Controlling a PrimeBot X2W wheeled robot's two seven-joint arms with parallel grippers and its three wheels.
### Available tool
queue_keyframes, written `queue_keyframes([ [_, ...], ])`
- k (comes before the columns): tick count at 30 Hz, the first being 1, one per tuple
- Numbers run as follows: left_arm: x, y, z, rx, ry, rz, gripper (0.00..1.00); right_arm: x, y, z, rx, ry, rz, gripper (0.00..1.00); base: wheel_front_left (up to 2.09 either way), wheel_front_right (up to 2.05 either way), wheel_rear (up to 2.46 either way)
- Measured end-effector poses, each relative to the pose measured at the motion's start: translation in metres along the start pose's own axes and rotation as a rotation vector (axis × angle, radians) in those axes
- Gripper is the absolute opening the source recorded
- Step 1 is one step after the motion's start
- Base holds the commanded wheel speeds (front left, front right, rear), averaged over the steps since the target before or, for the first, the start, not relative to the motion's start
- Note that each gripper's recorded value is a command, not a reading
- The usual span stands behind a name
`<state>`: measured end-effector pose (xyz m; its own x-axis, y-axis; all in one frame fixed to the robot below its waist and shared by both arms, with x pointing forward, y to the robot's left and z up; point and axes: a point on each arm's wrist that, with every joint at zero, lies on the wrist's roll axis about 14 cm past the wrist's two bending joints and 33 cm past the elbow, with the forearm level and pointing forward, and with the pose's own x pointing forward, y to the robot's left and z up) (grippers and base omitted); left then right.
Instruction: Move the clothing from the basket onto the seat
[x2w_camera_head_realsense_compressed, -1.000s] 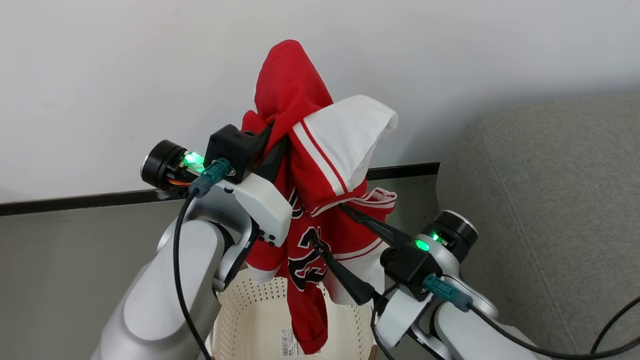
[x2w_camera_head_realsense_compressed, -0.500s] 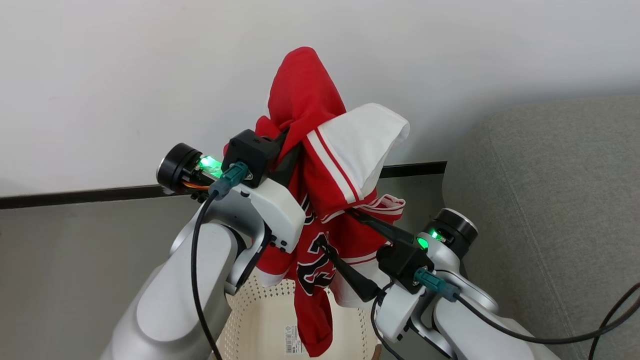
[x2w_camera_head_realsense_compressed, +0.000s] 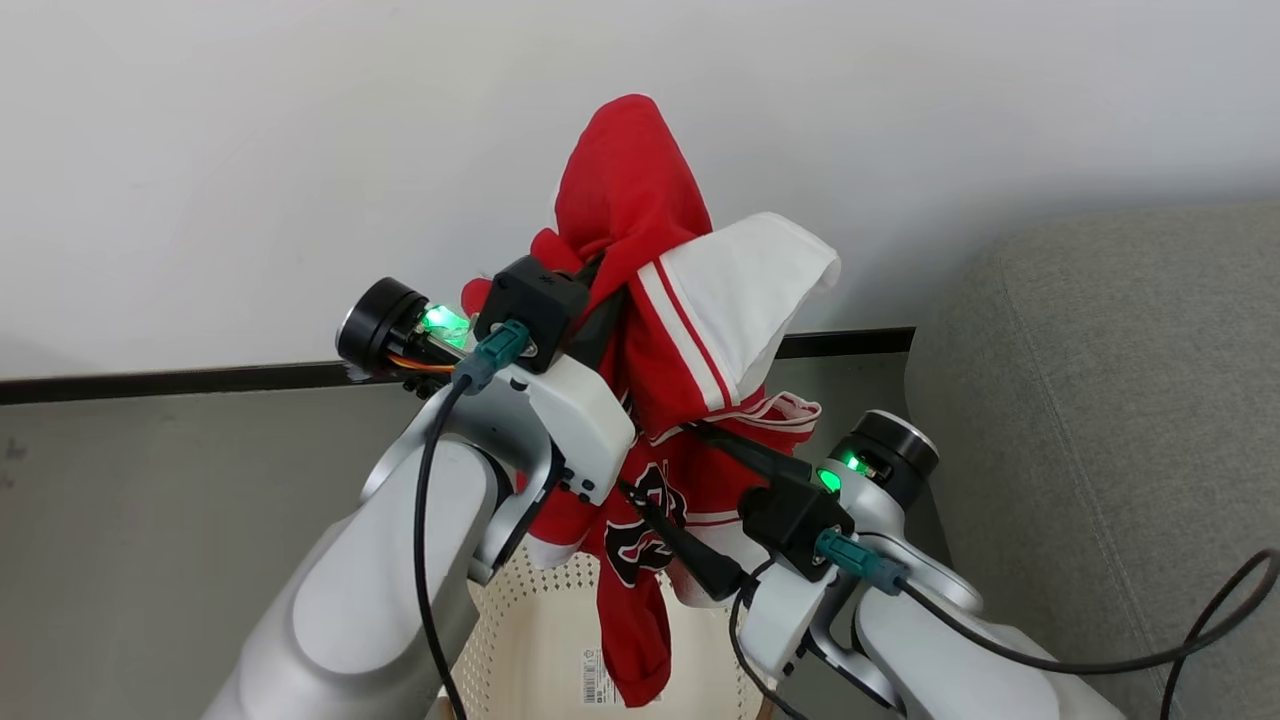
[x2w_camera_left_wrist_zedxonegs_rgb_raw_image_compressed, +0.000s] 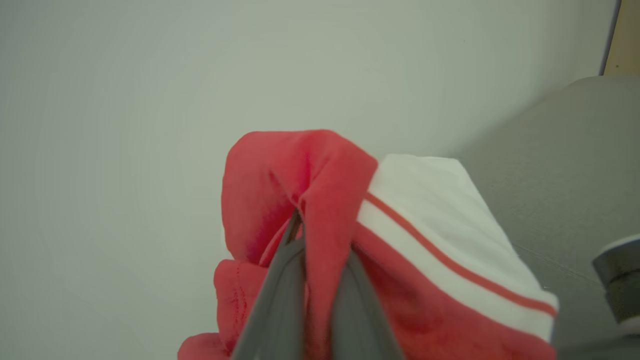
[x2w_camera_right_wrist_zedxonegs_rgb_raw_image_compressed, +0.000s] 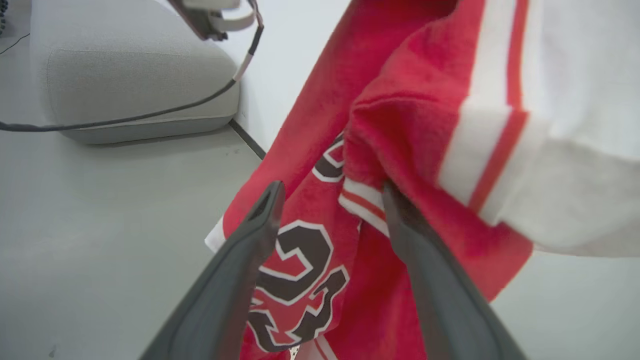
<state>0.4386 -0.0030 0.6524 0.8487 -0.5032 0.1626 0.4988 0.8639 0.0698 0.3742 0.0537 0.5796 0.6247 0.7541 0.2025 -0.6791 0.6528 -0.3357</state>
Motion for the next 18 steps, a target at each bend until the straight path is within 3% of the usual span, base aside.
queue_keyframes([
  [14, -0.001, -0.011, 0.003, 0.012, 0.001, -0.037, 0.0, 0.005, -0.019, -0.01, -0.067, 0.036, -0.027, 1.0, 0.0, 0.0, 0.0],
  [15, -0.001, -0.011, 0.004, 0.011, -0.001, -0.037, 0.0, 0.005, -0.02, -0.011, -0.067, 0.037, -0.03, 0.91, 0.0, 0.0, 0.0],
  [16, -0.001, -0.011, 0.004, 0.009, -0.003, -0.038, 0.0, 0.006, -0.02, -0.011, -0.066, 0.038, -0.031, 0.75, 0.0, 0.0, 0.0],
  [17, -0.001, -0.011, 0.005, 0.005, -0.005, -0.038, 0.0, 0.006, -0.02, -0.012, -0.065, 0.04, -0.032, 0.49, 0.0, 0.0, 0.0],
  [18, -0.001, -0.011, 0.005, 0.0, -0.005, -0.036, 0.0, 0.005, -0.021, -0.013, -0.064, 0.043, -0.033, 0.38, 0.0, 0.0, 0.0],
])
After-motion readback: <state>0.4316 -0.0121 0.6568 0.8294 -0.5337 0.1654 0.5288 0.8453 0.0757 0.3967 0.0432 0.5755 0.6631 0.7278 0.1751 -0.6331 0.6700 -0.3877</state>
